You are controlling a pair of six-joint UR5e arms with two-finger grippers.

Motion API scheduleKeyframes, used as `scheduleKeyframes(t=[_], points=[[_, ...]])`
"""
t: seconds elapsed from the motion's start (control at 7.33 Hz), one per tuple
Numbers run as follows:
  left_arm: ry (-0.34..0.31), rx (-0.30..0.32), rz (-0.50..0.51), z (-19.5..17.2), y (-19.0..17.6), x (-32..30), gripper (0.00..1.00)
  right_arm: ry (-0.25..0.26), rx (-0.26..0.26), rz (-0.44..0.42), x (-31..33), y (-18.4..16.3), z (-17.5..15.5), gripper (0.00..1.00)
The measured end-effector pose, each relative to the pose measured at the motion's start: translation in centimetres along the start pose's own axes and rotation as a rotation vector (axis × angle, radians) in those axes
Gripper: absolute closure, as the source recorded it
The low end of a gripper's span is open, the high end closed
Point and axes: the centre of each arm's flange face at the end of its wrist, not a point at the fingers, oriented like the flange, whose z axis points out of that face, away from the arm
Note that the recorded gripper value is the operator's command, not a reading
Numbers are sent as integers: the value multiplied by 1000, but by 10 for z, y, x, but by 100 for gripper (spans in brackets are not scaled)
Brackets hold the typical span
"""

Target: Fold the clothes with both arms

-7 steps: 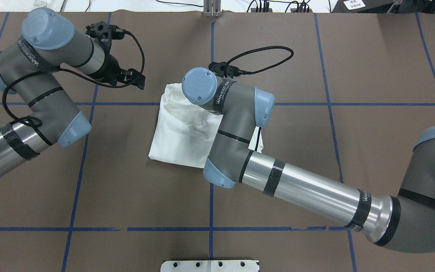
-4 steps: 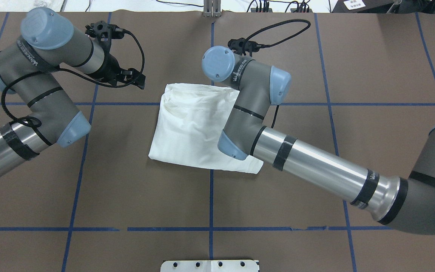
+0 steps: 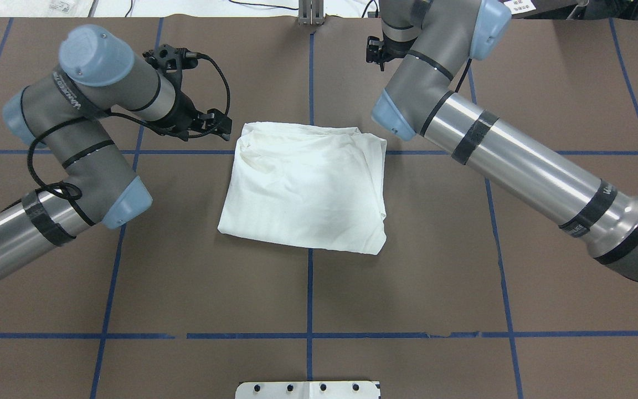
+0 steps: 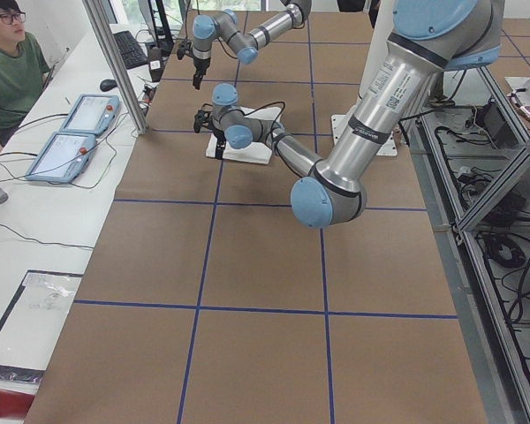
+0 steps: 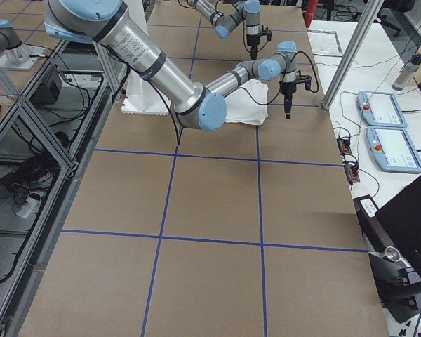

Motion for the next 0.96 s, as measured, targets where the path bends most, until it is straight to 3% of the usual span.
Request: scheduleKeyframes(t=[0.14,0.41,0.96], points=[[-35,3,-24,14,10,21,0,-48,-37,-30,20,-4,-8,0],[-111,6,-42,39,16,43,0,-89,-54,-57,45,-2,-9,0],[-188,6,-56,73,3,45,0,-103,-52,-64,56,2,-2,0]])
